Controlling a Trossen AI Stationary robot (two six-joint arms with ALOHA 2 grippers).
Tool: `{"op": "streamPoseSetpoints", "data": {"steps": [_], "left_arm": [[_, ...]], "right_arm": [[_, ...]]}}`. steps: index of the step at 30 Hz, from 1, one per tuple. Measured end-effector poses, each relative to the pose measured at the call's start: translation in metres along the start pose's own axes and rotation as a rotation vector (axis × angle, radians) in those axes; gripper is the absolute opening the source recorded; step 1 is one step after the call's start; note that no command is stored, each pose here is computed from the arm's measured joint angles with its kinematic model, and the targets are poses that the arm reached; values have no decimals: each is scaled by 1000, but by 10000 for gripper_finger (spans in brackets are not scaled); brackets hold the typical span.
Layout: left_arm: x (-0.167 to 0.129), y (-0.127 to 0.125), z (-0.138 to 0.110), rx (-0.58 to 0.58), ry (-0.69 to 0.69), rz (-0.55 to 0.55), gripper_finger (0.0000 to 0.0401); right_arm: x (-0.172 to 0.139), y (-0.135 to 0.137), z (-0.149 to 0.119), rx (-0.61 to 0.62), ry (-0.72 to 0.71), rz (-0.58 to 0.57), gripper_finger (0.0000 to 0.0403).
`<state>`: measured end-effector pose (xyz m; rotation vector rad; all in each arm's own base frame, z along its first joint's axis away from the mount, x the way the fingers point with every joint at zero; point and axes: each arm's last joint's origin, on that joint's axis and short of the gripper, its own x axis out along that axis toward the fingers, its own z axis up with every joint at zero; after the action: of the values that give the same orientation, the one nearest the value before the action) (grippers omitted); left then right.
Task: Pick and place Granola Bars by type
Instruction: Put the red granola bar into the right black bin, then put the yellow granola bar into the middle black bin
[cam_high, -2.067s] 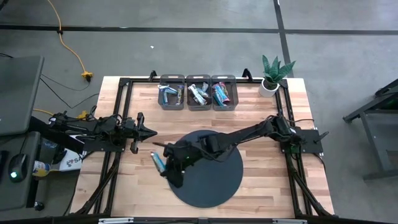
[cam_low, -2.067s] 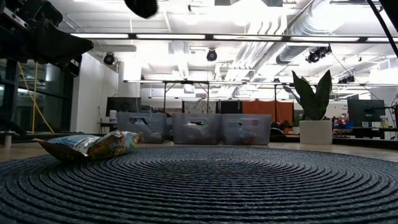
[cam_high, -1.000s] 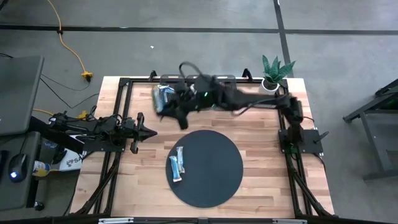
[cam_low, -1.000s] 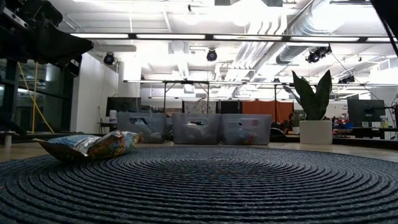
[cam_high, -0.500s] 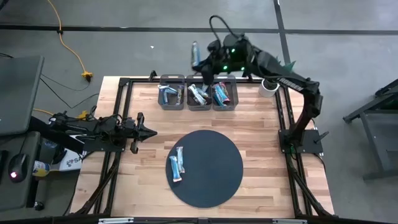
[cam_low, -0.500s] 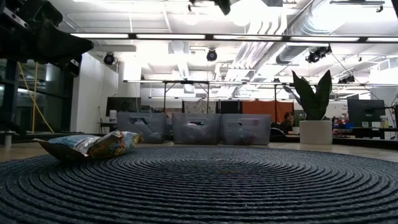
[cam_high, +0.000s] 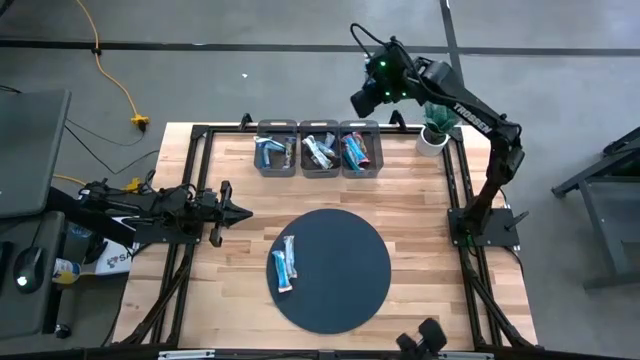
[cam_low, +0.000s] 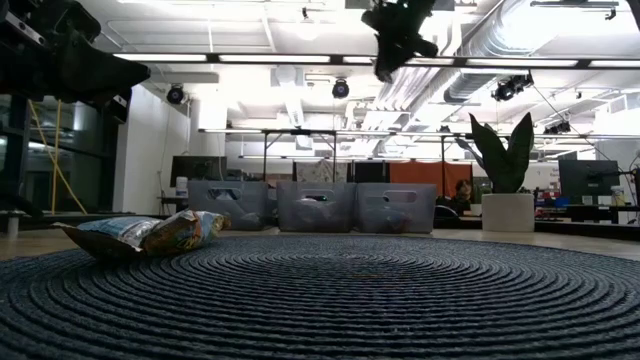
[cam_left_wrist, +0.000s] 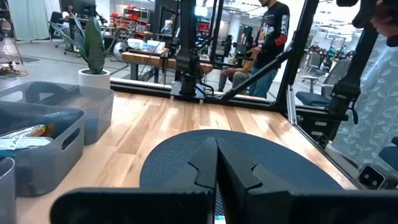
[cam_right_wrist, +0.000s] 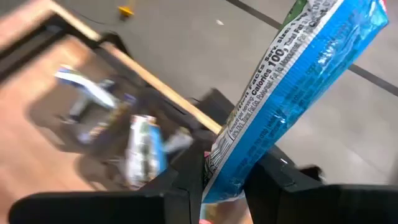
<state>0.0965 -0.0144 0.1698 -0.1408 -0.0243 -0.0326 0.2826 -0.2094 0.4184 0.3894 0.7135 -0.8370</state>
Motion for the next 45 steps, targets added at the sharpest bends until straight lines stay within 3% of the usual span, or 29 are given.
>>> {"op": "streamPoseSetpoints", "data": {"steps": [9,16,25,34,45], "left_arm": [[0,0,0,0,-1,0,1],[0,0,0,0,-1,0,1],[0,0,0,0,0,0,1],[0,0,0,0,0,0,1],[0,0,0,0,0,0,1]], "right_arm": [[34,-6,-10,49,148,-107,84],[79,7,-25,31,310,-102,84],[111,17,-43,27,481,-106,84],[128,27,-54,37,566,-64,84],[127,32,-55,45,563,-59,84]]}}
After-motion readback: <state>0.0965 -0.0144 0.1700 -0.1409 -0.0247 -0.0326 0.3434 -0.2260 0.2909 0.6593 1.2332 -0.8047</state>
